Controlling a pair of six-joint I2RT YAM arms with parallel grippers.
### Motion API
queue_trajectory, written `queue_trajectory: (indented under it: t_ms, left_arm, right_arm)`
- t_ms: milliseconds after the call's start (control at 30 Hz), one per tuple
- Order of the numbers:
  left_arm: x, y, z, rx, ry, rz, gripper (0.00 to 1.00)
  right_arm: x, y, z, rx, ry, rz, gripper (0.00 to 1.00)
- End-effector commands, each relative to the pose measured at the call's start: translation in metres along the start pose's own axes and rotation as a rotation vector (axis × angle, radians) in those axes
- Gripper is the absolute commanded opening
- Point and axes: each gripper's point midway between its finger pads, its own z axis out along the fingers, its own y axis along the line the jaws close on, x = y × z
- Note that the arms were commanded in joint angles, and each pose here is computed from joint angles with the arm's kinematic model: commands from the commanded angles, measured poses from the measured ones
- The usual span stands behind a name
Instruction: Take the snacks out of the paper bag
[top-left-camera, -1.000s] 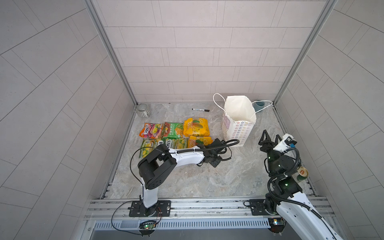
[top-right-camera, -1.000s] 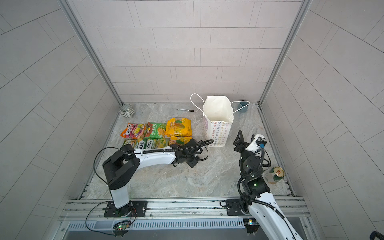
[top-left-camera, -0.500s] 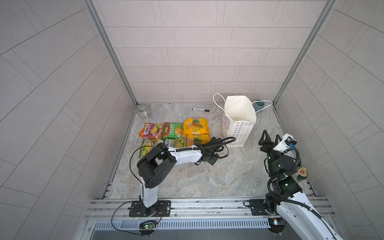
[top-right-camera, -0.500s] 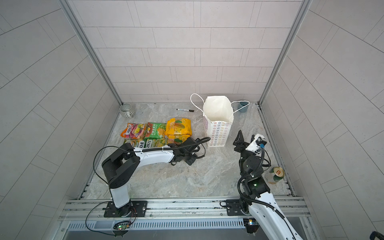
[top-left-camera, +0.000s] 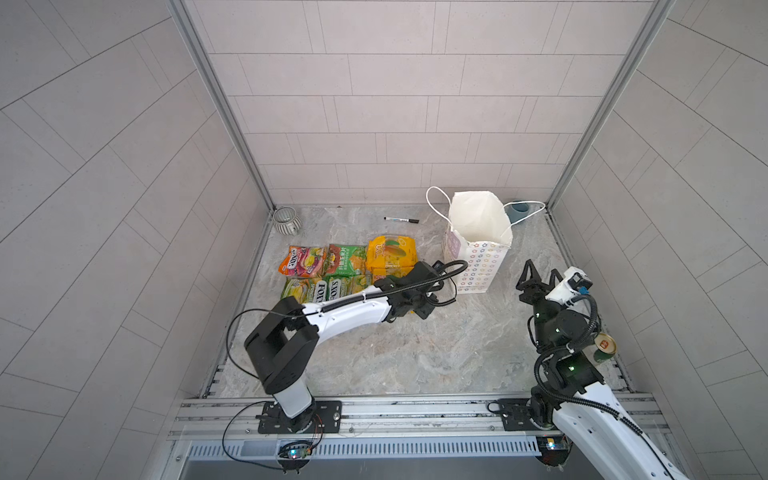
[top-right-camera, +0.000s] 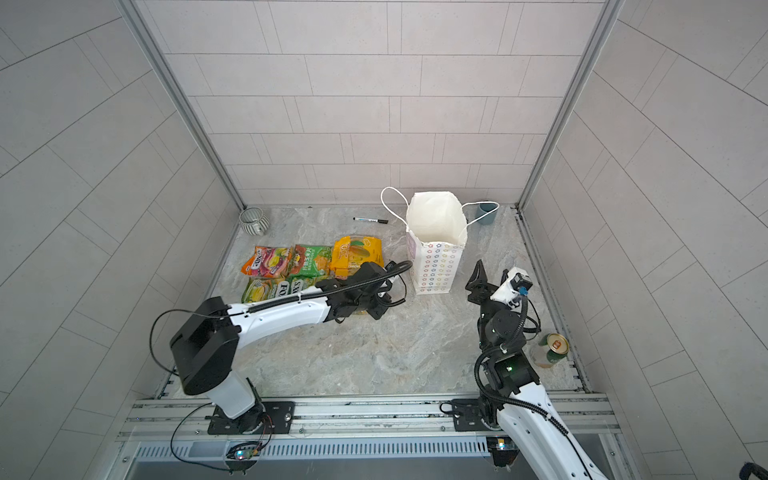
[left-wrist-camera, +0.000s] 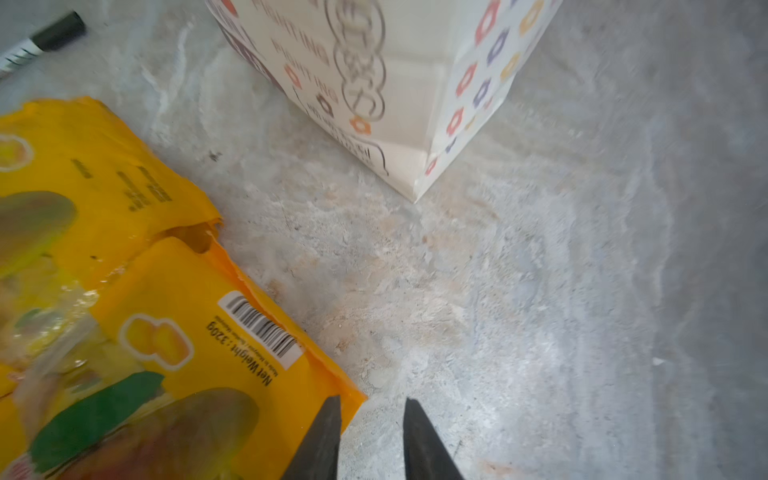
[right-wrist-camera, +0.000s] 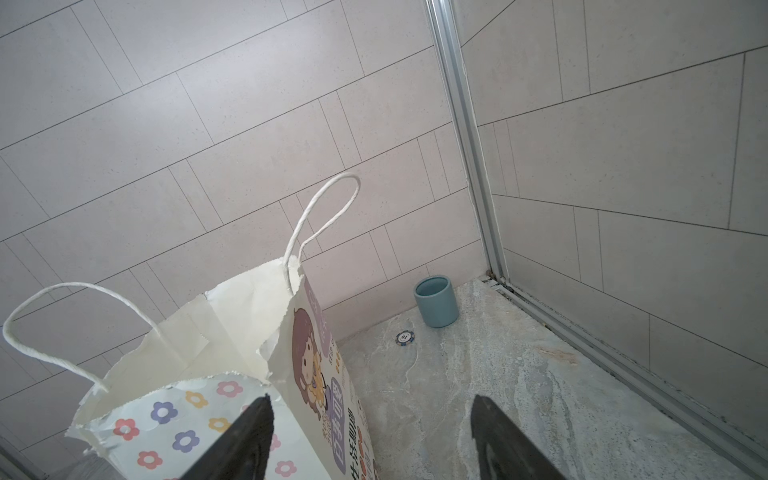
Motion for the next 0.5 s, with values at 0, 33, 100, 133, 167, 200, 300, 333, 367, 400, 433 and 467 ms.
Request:
queue_trajectory:
  t_ms: [0, 33, 100, 133, 167, 200, 300, 333, 367, 400, 433, 467]
  left_arm:
    - [-0.050, 0.010, -0.048, -0.024, -0.222, 0.009, 0.35]
    - [-0.056, 0.016, -0.059, -0.044, -0.284, 0.009, 0.36]
    - [-0.065, 0.032, -0.081, -0.112, -0.426, -0.005, 0.37]
    - [-0.069, 0.042, -0.092, -0.152, -0.499, -0.015, 0.39]
    - [-0.068, 0.055, -0.103, -0.208, -0.565, -0.037, 0.41]
    - [-0.062, 0.070, -0.111, -0.262, -0.615, -0.065, 0.50]
    - [-0.036, 0.125, -0.127, -0.427, -0.696, -0.205, 0.64]
    - [-0.024, 0.143, -0.130, -0.473, -0.694, -0.264, 0.68]
    - [-0.009, 0.163, -0.133, -0.525, -0.685, -0.327, 0.72]
    - [0.008, 0.180, -0.137, -0.583, -0.664, -0.378, 0.75]
    - [0.023, 0.194, -0.141, -0.633, -0.638, -0.408, 0.79]
    - [0.040, 0.206, -0.146, -0.686, -0.610, -0.432, 0.86]
  right_arm:
    - [0.000, 0.000, 0.002, -0.005, -0.022, 0.001, 0.75]
    - [0.001, 0.001, 0.003, -0.006, -0.022, -0.002, 0.75]
    - [0.005, 0.001, 0.006, -0.002, -0.017, -0.013, 0.75]
    - [0.007, 0.001, 0.007, 0.001, -0.012, -0.021, 0.75]
    - [0.008, 0.001, 0.009, 0.011, -0.009, -0.026, 0.76]
    - [0.012, -0.002, 0.012, 0.029, -0.002, -0.037, 0.77]
    - [0.018, -0.003, 0.017, 0.045, 0.008, -0.091, 0.80]
    - [0.022, -0.003, 0.019, 0.044, 0.019, -0.098, 0.81]
    - [0.028, -0.001, 0.020, 0.032, 0.040, -0.112, 0.81]
    - [0.037, -0.003, 0.020, 0.039, 0.079, -0.126, 0.82]
    - [0.046, -0.007, 0.019, 0.056, 0.112, -0.149, 0.83]
    - [0.053, -0.016, 0.017, 0.099, 0.134, -0.185, 0.84]
